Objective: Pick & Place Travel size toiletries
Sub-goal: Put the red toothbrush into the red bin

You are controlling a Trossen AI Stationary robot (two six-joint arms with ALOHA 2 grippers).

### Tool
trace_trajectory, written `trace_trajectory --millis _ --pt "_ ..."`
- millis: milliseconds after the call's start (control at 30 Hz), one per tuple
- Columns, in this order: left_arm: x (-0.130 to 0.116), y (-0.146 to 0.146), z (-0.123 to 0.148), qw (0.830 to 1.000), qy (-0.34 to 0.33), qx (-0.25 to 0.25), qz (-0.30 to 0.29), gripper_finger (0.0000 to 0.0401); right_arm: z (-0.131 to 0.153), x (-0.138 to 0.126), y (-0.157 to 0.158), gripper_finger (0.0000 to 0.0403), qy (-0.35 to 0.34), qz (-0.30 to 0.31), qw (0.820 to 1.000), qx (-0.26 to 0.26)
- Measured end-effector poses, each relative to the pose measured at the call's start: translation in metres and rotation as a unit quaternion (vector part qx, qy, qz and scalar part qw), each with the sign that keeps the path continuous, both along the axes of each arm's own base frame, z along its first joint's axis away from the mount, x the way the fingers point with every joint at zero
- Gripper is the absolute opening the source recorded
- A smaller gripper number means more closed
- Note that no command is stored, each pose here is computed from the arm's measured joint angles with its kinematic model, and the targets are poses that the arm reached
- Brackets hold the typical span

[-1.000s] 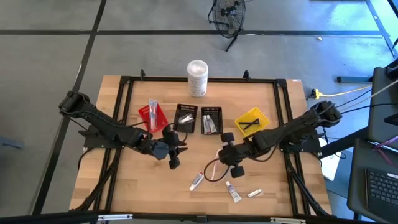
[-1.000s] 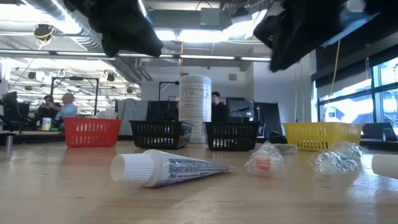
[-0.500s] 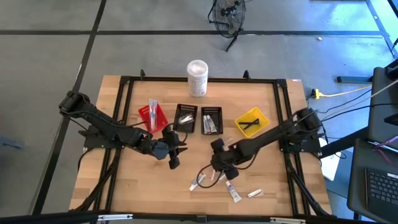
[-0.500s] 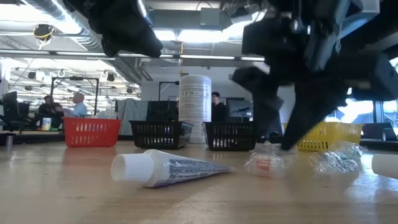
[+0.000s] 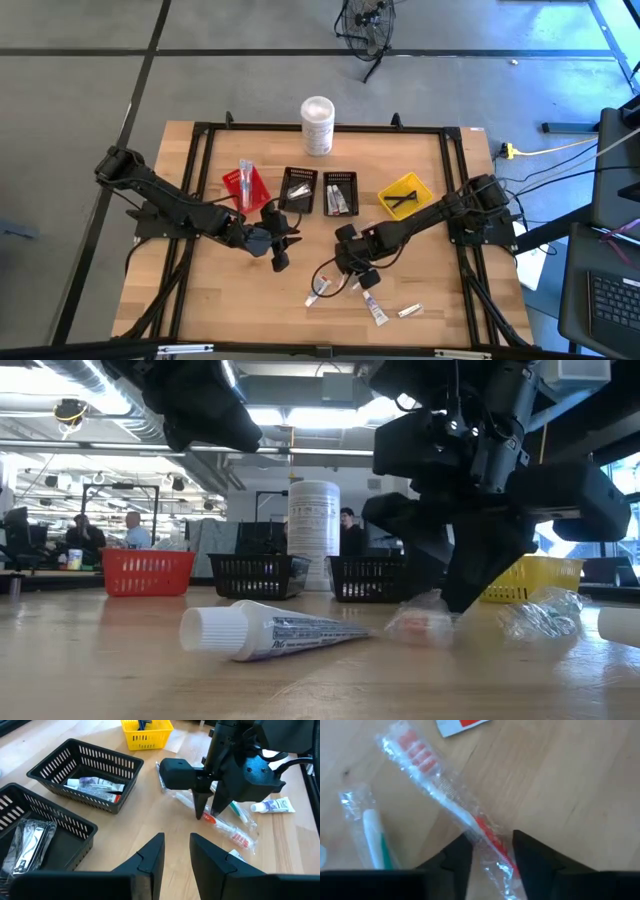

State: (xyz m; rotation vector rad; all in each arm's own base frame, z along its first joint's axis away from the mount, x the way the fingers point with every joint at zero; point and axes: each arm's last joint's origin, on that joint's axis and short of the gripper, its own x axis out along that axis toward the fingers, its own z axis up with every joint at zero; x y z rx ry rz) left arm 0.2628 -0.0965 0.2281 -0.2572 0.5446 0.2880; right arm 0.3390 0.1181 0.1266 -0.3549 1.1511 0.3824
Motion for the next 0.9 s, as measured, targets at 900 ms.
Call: trace_trajectory --millis 900 --pt "0.007 0.014 -0.002 0.997 0.028 0.051 -0.049 0.0086 0.042 0.026 -0.024 0.0026 -0.068 -0.108 0.991 -0.037"
